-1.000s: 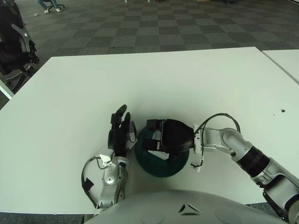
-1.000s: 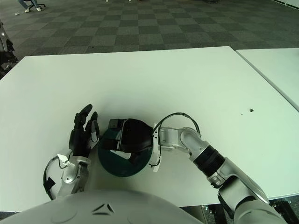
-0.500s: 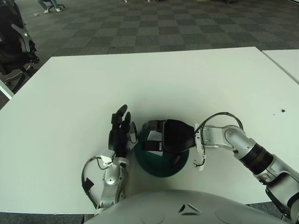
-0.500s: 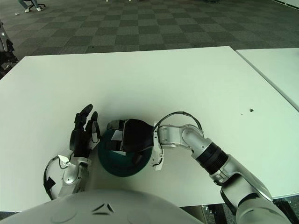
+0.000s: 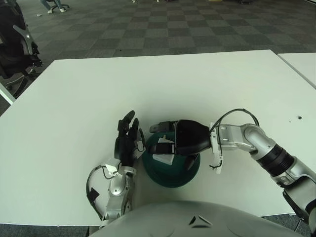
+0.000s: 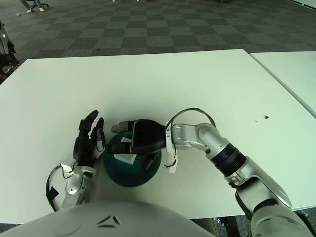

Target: Put the charger into the plate.

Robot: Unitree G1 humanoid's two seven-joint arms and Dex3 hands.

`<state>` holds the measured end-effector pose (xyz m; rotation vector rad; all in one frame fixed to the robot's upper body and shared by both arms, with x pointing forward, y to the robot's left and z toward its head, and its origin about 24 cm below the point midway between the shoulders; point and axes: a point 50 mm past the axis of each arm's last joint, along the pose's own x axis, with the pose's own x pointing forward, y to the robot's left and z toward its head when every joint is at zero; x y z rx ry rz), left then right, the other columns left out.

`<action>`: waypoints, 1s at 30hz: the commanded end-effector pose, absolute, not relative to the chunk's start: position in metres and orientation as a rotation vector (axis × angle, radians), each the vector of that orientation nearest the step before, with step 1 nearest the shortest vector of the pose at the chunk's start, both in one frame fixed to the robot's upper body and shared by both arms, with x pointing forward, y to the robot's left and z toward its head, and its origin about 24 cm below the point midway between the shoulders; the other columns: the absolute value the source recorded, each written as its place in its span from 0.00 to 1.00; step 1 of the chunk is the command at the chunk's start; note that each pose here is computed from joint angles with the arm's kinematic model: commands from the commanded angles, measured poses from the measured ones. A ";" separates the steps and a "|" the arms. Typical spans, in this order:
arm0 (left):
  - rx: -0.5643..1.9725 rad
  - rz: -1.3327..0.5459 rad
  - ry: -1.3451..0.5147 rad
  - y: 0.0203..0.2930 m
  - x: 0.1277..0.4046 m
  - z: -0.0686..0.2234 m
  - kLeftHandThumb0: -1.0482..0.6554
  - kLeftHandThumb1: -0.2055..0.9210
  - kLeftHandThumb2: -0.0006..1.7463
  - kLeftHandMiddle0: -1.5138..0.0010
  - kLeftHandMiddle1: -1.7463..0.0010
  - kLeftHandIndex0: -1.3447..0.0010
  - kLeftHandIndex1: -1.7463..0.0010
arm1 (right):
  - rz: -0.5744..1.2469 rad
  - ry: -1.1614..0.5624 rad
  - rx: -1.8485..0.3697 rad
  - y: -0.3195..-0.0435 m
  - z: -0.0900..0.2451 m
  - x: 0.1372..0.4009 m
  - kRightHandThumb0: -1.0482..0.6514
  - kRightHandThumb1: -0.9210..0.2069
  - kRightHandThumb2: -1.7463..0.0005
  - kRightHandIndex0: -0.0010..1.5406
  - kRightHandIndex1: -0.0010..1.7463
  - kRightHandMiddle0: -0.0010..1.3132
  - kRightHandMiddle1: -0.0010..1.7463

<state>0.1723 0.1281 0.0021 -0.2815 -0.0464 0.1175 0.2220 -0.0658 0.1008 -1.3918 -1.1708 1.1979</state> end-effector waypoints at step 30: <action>-0.279 0.143 0.028 0.134 0.159 -0.005 0.17 1.00 0.52 0.79 0.99 1.00 0.55 | 0.345 -0.201 0.069 -0.134 0.072 0.248 0.28 0.00 0.69 0.43 0.08 0.14 0.56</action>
